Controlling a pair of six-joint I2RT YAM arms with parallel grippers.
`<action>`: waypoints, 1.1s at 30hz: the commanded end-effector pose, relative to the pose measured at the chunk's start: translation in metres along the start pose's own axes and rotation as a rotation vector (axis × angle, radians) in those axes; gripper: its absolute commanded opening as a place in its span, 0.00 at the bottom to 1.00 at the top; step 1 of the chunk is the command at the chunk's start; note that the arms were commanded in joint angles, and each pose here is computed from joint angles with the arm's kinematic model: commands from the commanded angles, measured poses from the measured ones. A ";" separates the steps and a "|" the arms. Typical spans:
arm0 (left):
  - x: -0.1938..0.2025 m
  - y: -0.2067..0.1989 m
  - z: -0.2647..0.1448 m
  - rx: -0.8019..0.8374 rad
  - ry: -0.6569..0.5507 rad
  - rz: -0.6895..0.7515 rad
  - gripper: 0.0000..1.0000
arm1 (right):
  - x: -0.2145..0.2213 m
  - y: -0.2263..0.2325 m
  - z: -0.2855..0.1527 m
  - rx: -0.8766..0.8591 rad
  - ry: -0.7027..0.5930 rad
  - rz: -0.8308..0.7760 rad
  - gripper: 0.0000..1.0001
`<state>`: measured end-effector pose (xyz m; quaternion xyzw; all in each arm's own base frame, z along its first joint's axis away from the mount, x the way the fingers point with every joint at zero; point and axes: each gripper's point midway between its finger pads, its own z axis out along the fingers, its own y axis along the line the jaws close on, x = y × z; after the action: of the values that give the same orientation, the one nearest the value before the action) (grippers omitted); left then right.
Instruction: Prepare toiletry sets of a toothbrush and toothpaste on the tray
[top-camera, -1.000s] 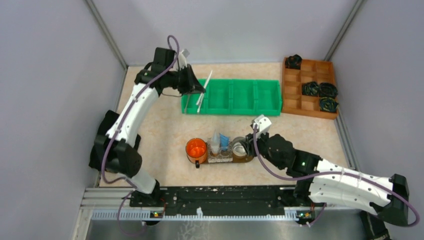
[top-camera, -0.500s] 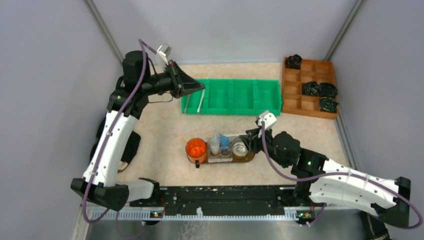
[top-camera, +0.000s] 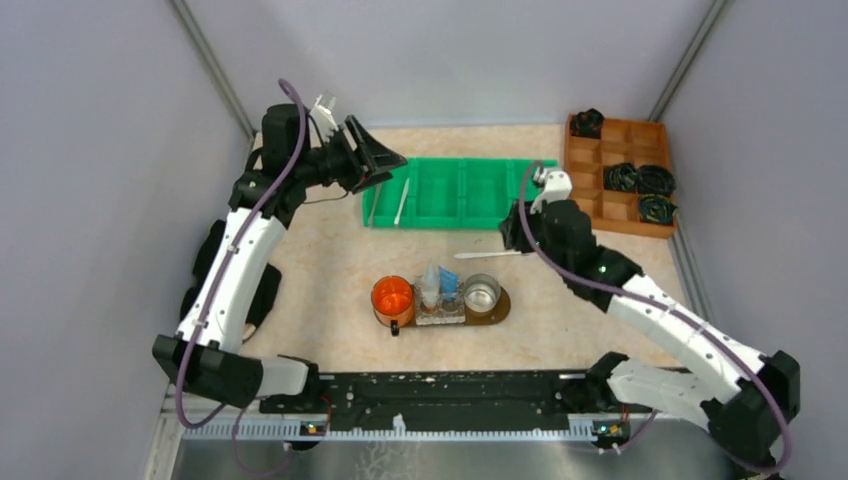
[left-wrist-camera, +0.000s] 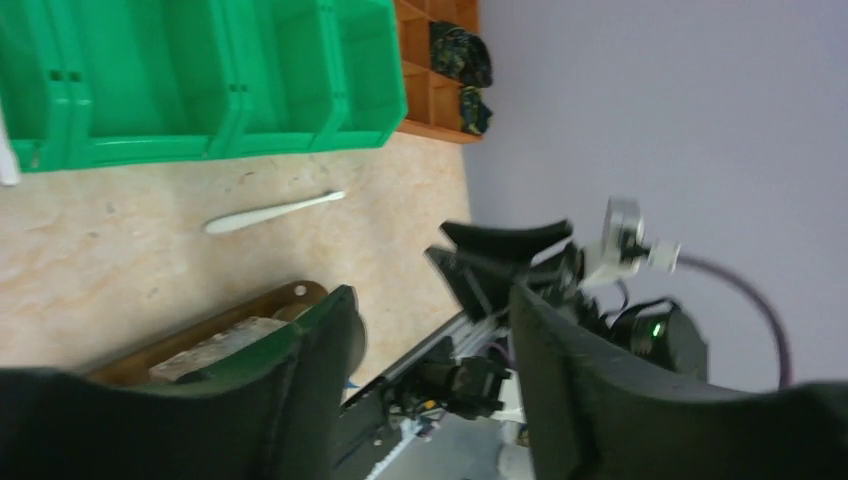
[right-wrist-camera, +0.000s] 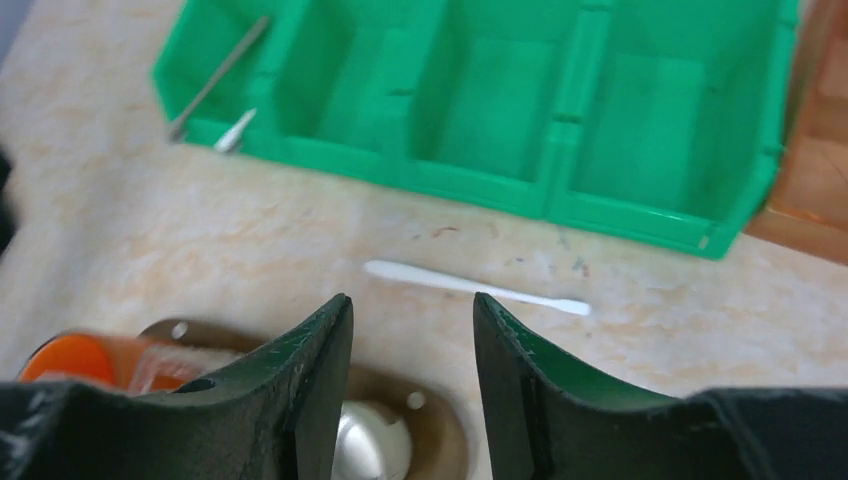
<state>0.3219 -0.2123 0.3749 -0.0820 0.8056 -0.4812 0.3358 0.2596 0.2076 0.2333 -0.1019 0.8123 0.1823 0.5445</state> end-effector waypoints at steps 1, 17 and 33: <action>0.000 0.028 0.005 -0.060 -0.029 0.059 0.71 | 0.015 -0.025 0.027 -0.017 0.151 0.183 0.48; 0.005 0.048 -0.002 -0.112 -0.032 0.157 0.77 | 0.100 -0.060 0.068 0.200 0.549 0.020 0.45; 0.019 0.053 -0.003 -0.077 0.006 0.179 0.76 | 0.110 -0.086 0.111 0.124 0.499 -0.141 0.51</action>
<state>0.3212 -0.1930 0.3167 -0.0405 0.8369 -0.4127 0.3573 0.3245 0.1744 0.0785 -0.1330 0.9362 0.0461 0.3219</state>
